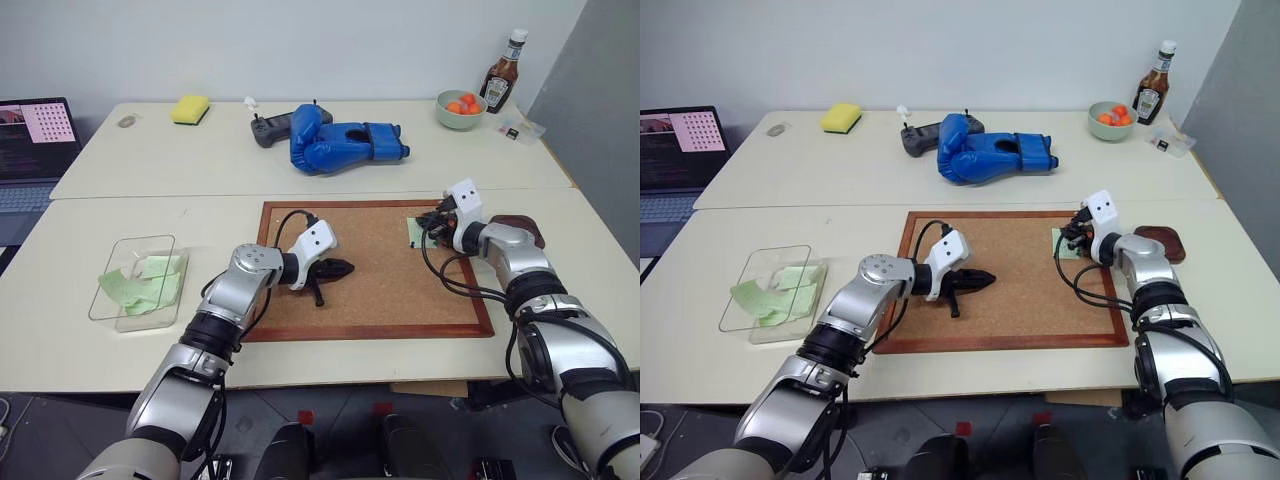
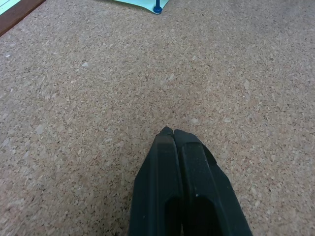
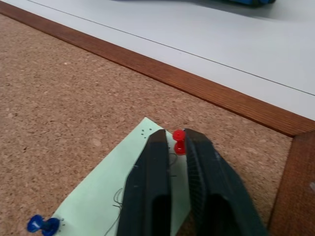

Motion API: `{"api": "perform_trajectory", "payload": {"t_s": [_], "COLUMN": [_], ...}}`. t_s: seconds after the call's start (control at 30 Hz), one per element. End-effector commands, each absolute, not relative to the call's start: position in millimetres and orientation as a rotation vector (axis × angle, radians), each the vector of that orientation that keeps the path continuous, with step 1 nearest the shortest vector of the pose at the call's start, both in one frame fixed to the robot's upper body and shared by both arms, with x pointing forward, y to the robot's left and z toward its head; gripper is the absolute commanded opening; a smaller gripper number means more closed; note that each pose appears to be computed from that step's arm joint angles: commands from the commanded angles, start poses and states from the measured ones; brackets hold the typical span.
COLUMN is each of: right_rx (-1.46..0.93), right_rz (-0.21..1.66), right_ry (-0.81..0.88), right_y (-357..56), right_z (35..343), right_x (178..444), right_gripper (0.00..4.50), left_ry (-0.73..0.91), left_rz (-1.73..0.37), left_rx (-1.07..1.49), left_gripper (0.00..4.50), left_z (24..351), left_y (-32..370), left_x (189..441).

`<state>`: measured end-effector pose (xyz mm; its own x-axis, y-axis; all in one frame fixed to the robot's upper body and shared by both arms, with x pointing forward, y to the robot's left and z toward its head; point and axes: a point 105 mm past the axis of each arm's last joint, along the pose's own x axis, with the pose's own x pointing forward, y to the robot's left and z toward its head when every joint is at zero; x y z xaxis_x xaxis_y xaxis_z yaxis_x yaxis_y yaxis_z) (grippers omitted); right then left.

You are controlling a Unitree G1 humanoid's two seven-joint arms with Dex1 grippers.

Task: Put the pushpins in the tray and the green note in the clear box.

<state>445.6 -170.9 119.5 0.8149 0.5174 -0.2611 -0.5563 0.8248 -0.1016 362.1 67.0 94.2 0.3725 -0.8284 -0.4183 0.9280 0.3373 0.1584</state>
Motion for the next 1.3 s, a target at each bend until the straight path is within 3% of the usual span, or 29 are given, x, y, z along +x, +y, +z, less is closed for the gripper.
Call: {"api": "perform_trajectory", "payload": {"t_s": [0.03, 0.47, 0.8, 0.97, 1.3], "right_rx": [-0.174, -0.053, -0.060, -0.108, -0.090], "right_rz": [0.579, 0.556, 0.483, 0.222, -0.048], "right_ry": [0.144, 0.076, -0.015, -0.062, 0.083], "right_y": [-163, -176, -198, -250, -315], "right_z": [144, 167, 189, 204, 172], "right_x": [453, 453, 439, 422, 380], "right_gripper": [0.06, 0.06, 0.06, 0.06, 0.06], "left_ry": [0.375, 0.493, 0.494, 0.509, 0.503], "left_rz": [-1.162, -1.066, -1.092, -1.132, -1.152], "left_rx": [0.410, 0.417, 0.436, 0.434, 0.427], "left_gripper": [0.00, 0.00, 0.00, 0.00, 0.00], "left_z": [73, 58, 59, 55, 55], "left_y": [72, 77, 73, 68, 62], "left_x": [355, 367, 370, 364, 361]}}
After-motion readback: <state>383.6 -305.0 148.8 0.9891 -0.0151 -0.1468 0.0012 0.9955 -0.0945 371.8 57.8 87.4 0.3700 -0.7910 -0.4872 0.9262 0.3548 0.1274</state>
